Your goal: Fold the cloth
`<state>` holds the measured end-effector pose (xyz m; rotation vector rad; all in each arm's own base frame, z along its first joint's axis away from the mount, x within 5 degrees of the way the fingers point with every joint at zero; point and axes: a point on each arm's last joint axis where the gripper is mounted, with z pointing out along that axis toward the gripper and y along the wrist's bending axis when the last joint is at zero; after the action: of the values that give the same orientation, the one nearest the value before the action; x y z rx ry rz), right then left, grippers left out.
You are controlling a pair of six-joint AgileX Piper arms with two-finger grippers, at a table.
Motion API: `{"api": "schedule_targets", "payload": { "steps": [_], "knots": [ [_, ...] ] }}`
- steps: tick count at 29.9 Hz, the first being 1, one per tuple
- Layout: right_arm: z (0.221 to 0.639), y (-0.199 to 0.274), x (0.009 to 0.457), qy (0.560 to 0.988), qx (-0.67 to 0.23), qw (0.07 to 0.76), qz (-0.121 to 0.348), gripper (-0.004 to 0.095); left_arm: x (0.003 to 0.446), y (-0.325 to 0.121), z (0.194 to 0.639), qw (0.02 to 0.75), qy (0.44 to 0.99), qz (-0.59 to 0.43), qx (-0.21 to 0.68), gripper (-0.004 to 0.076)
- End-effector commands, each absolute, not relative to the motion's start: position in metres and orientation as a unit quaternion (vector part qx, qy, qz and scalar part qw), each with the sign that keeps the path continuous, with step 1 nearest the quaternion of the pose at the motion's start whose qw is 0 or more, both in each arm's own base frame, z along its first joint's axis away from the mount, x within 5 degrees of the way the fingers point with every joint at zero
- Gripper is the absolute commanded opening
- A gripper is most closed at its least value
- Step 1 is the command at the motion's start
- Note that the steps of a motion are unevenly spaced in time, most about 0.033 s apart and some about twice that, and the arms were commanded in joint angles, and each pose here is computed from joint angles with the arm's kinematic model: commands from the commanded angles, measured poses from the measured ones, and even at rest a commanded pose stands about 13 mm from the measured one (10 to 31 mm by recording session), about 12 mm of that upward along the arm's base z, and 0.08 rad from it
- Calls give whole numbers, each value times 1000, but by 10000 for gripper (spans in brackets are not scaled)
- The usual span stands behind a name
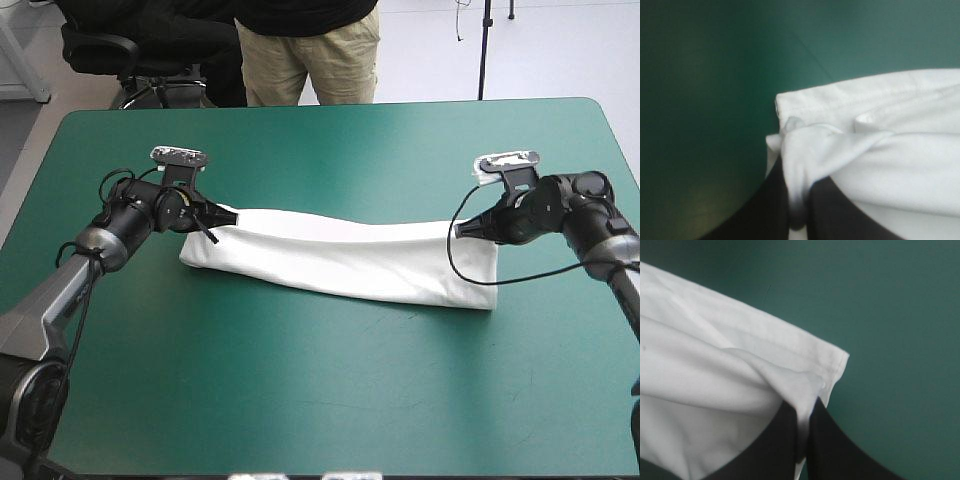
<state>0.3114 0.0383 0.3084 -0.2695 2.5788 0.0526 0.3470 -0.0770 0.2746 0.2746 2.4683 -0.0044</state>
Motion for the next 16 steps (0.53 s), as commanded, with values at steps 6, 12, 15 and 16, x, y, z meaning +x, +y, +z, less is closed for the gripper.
{"api": "schedule_targets", "payload": {
  "steps": [6,12,15,16],
  "knots": [
    [317,34,349,946,-100,303,60,-16,381,-89,279,389,917,-45,76,-15],
    [308,31,352,952,-105,283,52,183,389,-85,279,380,921,-40,74,101],
    [309,23,352,953,-85,285,51,430,394,-80,296,386,919,-35,68,342],
    [310,19,352,954,-74,286,51,513,395,-77,302,389,918,-34,63,444]
  ]
}}
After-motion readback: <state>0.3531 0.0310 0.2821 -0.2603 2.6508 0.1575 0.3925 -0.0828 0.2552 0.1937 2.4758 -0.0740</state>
